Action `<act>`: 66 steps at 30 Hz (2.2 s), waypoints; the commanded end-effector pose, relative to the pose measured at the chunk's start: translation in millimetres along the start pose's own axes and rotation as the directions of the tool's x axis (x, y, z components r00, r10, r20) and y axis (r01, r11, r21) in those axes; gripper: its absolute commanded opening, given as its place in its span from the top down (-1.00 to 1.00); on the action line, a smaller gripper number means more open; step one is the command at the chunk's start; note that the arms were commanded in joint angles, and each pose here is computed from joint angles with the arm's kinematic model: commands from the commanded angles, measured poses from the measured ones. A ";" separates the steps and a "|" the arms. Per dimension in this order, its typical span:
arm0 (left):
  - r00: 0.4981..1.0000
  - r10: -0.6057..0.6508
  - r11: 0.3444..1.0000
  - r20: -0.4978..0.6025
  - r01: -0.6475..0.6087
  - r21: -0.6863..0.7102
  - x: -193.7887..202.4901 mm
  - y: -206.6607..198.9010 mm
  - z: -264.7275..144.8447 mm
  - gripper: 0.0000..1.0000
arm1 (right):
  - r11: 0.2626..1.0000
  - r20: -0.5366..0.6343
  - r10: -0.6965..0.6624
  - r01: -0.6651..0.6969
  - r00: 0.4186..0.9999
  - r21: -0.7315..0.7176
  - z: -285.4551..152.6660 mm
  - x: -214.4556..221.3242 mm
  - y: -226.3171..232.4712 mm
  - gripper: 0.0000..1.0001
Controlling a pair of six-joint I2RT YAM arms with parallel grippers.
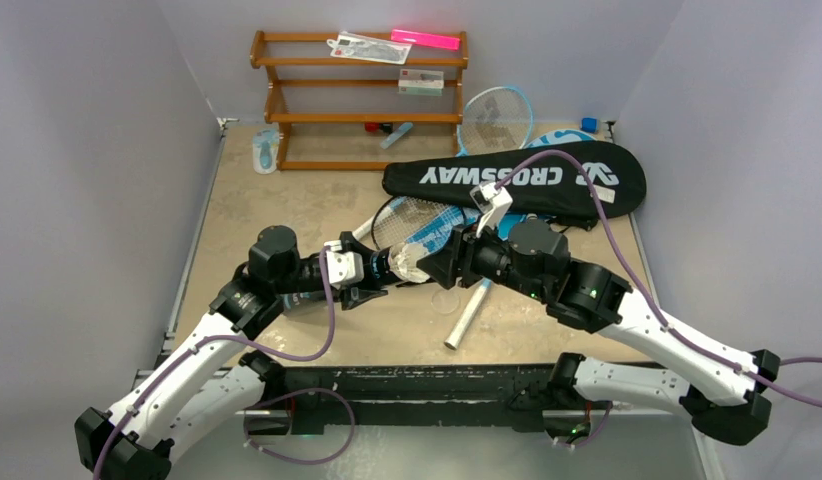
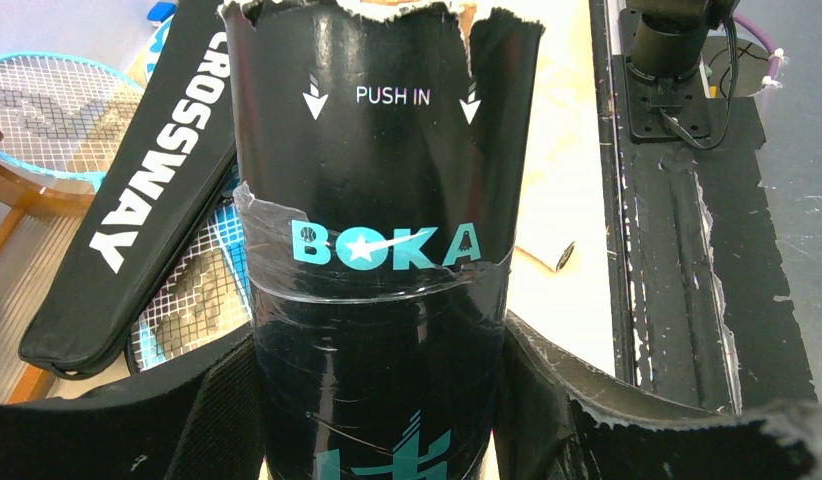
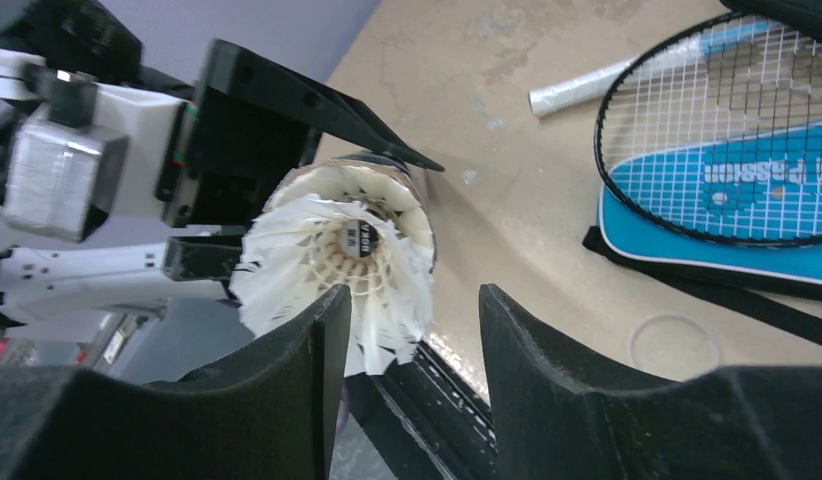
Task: Pack up the badminton gear
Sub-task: Place the shuttlecock at the shuttle tube.
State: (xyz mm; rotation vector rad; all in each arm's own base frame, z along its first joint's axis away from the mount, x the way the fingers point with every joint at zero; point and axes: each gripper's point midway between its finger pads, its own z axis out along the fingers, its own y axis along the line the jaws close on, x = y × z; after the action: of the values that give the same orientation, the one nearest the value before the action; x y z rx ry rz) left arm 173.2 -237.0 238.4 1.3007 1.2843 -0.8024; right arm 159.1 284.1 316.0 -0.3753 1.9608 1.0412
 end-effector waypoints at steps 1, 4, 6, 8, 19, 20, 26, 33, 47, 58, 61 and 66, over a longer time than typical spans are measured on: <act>0.998 0.043 0.999 0.055 -0.043 0.007 -16.3 2.8 -0.3 0.04 | 0.999 -0.010 -0.032 0.032 0.999 0.040 1.2 -3.7 -5.1 -0.11; 0.998 0.040 0.999 0.056 -0.041 0.014 -15.8 1.6 0.3 0.04 | 0.998 -0.020 -0.037 0.038 0.999 0.048 3.5 -2.0 -6.7 -0.16; 0.998 0.037 0.999 0.057 -0.039 0.021 -15.6 0.8 1.0 0.04 | 0.998 -0.027 -0.042 0.043 0.999 0.036 5.5 -0.7 -4.6 -0.21; 0.998 0.034 0.999 0.055 -0.036 0.029 -14.9 0.0 1.6 0.04 | 0.999 -0.036 -0.045 0.046 0.998 0.024 7.6 0.2 -2.2 -0.28; 0.998 0.033 0.997 0.056 -0.037 0.073 -13.8 -6.2 3.0 0.04 | 0.998 -0.098 -0.057 0.060 0.994 0.025 23.0 10.2 -2.4 -0.34; 0.998 0.034 0.996 0.059 -0.039 0.079 -14.4 -7.3 3.1 0.04 | 0.998 -0.105 -0.057 0.060 0.993 0.025 24.9 12.2 -3.0 -0.34; 0.996 0.039 0.993 0.074 -0.047 0.108 -17.2 -12.6 2.5 0.04 | 0.999 -0.139 -0.049 0.051 0.989 0.010 34.8 21.1 -3.5 -0.34; 0.995 0.043 0.989 0.092 -0.055 0.140 -20.4 -18.6 2.0 0.04 | 0.999 -0.174 -0.037 0.036 0.984 -0.008 45.9 32.4 -5.7 -0.34; 0.997 0.008 0.981 0.081 -0.024 0.193 -15.5 -24.8 5.2 0.03 | 1.000 -0.229 -0.012 0.008 0.973 -0.016 60.3 45.6 -11.1 -0.33; 0.998 0.015 0.989 0.059 -0.023 0.148 -11.4 -17.4 5.0 0.03 | 0.999 -0.150 -0.022 0.027 0.988 0.029 31.9 21.2 -21.7 -0.55; 0.998 0.014 0.989 0.057 -0.022 0.146 -11.0 -16.9 5.3 0.03 | 0.998 -0.114 -0.032 0.038 0.993 0.049 16.2 10.0 -25.2 -0.64; 0.999 0.009 0.993 0.040 -0.014 0.118 -8.6 -12.3 4.8 0.03 | 0.991 -0.074 -0.040 0.049 0.996 0.128 -3.3 -2.2 -40.4 -0.66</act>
State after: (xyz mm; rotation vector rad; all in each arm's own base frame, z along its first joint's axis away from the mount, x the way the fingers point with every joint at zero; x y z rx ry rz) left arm 155.3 -245.8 228.0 1.3825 1.2585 -0.9491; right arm 174.4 279.0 286.6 -0.4319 2.0822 0.9752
